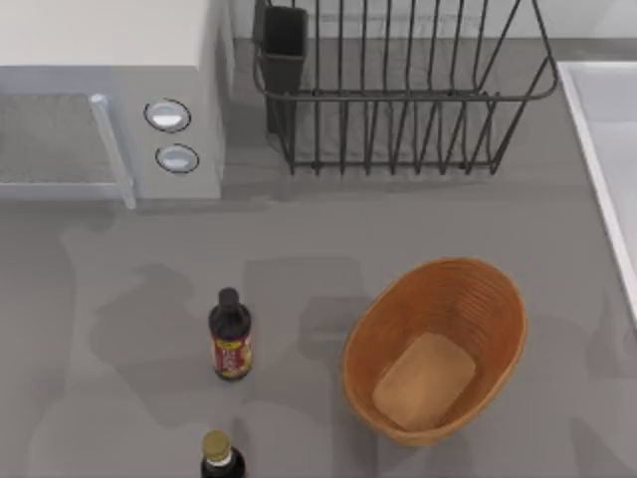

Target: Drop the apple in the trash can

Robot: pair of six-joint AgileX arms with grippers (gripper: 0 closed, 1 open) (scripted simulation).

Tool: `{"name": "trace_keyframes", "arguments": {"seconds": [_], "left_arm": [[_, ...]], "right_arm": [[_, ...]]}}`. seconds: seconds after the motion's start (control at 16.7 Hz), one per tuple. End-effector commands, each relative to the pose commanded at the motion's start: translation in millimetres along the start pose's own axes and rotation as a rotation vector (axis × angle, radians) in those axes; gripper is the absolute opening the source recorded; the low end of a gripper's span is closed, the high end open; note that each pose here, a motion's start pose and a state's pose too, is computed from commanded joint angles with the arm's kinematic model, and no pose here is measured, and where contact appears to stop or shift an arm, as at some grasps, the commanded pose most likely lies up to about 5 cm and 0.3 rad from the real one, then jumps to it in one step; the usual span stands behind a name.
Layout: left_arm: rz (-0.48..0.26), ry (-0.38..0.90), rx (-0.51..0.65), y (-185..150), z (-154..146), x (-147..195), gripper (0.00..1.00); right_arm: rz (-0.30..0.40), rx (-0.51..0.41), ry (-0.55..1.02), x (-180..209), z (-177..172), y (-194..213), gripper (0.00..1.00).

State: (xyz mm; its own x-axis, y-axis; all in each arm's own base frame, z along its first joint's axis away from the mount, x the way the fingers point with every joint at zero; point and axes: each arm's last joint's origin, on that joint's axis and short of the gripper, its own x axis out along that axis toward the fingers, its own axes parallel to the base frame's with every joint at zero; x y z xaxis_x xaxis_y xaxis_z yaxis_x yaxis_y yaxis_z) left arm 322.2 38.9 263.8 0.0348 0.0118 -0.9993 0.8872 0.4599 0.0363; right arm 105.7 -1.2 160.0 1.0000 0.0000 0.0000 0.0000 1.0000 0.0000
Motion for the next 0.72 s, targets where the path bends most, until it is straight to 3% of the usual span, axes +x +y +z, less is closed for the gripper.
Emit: {"name": "trace_keyframes", "arguments": {"seconds": [0.18, 0.48, 0.72], "left_arm": [[-0.036, 0.005, -0.006, 1.5, 0.8, 0.3, 0.0], [-0.034, 0.003, -0.009, 0.8, 2.2, -0.3, 0.0], [-0.054, -0.032, -0.036, -9.5, 40.8, -4.3, 0.0]], "right_arm": [[0.0, 0.0, 0.0, 0.0, 0.0, 0.0, 1.0], [0.0, 0.0, 0.0, 0.0, 0.0, 0.0, 1.0], [0.0, 0.0, 0.0, 0.0, 0.0, 0.0, 1.0]]}}
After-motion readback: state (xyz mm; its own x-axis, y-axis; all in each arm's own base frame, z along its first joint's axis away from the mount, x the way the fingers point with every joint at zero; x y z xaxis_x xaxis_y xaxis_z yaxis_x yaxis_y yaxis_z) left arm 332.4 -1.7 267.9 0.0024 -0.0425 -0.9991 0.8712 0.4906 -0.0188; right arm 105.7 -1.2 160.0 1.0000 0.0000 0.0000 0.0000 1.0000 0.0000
